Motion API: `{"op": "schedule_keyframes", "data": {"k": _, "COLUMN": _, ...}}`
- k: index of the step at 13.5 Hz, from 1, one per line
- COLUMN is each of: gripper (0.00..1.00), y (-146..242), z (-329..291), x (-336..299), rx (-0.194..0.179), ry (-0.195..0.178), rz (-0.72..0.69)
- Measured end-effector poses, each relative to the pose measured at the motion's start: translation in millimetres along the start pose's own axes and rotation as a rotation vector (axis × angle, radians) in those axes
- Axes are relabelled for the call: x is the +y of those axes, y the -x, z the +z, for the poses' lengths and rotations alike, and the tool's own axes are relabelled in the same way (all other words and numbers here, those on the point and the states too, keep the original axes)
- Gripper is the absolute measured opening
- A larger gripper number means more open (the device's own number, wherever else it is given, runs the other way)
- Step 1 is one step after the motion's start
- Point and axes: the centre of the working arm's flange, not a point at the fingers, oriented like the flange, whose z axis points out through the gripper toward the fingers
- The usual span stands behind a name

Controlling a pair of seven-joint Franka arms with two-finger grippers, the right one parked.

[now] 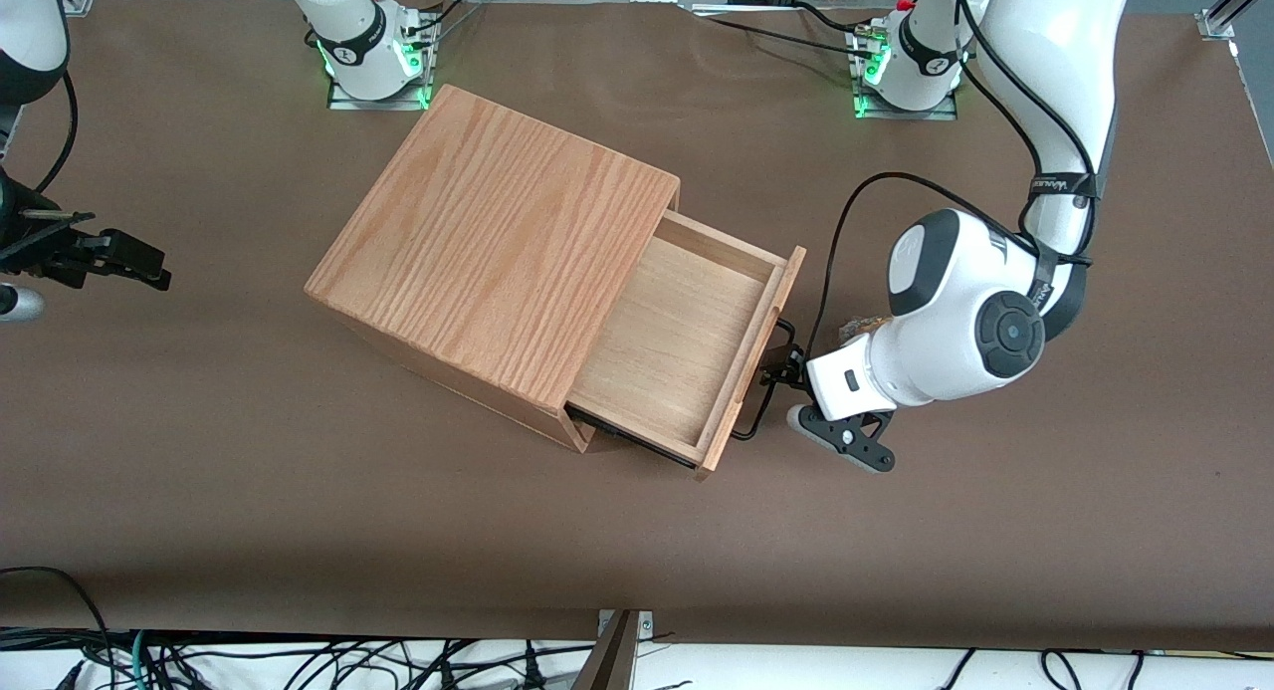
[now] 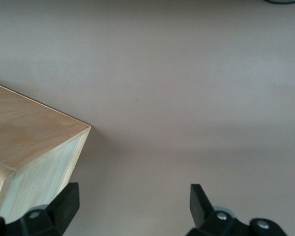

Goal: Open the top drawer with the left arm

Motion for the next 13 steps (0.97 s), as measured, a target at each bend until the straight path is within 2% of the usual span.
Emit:
{"op": "schedule_keyframes", "data": {"k": 2, "gripper": 1.0, "y": 1.1, "z": -7.0, "x": -3.6, "rx": -0.004, "ry": 0.042, "rz": -0.021}}
{"op": "schedule_keyframes", "data": {"k": 3, "gripper": 1.0, "y": 1.6, "z": -13.5, "x": -4.6, "rx": -0.003, "ry": 0.05, "rz": -0.024}}
{"op": "schedule_keyframes", "data": {"k": 7, "gripper": 1.0, "y": 16.3, "z": -78.0, "x": -14.0, "rx": -0.004, "ry": 0.037, "rz": -0.035}}
{"op": "schedule_keyframes", "data": {"k": 9, "gripper": 1.0, "y": 34.5, "z": -125.0, "x": -36.1, "rx": -0.01, "ry": -0.013, "rz": -0.054}}
{"op": "schedule_keyframes", "data": {"k": 10, "gripper": 1.0, "y": 45.8, "z": -145.9, "x": -45.4, "rx": -0.03, "ry": -0.061, "rz": -0.057}}
{"op": "schedule_keyframes", "data": {"k": 11, "gripper": 1.0, "y": 57.5, "z": -162.9, "x": -50.2, "rx": -0.061, "ry": -0.111, "rz": -0.058}}
{"op": "schedule_keyframes", "data": {"k": 13, "gripper": 1.0, "y": 77.8, "z": -183.9, "x": -54.8, "rx": -0.132, "ry": -0.166, "rz": -0.068}}
